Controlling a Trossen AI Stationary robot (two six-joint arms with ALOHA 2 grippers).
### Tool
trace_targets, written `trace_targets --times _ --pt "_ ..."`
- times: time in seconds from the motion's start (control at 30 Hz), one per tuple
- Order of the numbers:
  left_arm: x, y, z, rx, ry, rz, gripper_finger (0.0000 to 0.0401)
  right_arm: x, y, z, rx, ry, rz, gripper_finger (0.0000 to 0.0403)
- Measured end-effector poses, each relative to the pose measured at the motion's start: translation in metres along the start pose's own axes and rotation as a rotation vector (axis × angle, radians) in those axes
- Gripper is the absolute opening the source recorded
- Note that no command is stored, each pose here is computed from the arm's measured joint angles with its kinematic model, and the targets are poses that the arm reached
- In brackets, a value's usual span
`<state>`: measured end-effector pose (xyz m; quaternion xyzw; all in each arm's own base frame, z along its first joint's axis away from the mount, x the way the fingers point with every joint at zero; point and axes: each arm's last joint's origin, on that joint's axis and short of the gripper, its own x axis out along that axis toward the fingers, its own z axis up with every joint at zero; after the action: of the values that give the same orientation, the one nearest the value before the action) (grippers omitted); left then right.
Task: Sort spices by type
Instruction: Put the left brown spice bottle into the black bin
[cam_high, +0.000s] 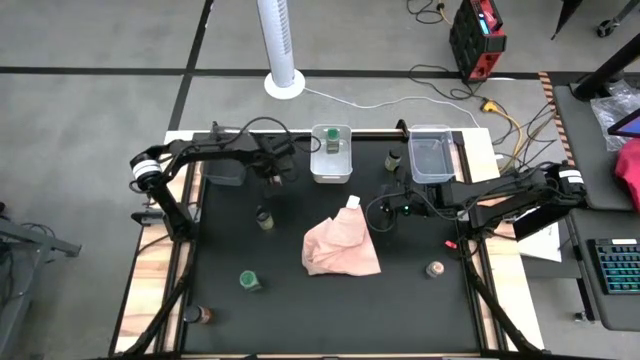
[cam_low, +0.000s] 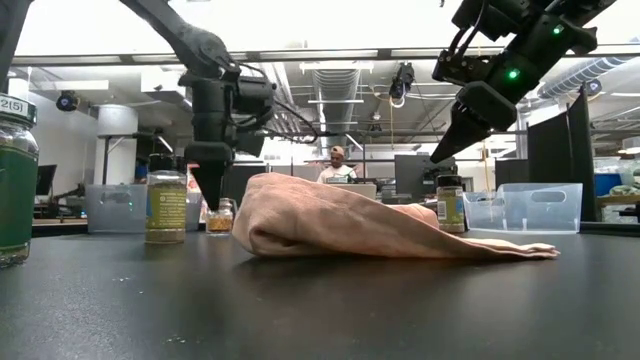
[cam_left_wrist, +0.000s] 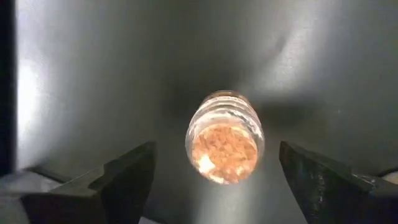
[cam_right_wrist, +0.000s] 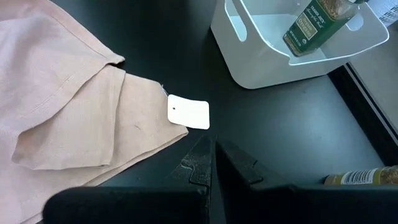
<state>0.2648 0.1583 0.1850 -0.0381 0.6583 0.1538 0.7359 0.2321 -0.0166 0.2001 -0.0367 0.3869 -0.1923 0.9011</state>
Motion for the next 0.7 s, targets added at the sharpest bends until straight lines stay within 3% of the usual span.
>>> trace_targets --times 0.7 --pt "0.0103 -0.0008 0.0037 -0.024 -0.100 0.018 0.0315 0.0000 0.0001 0.0001 0.000 -0.001 0.000 0.0013"
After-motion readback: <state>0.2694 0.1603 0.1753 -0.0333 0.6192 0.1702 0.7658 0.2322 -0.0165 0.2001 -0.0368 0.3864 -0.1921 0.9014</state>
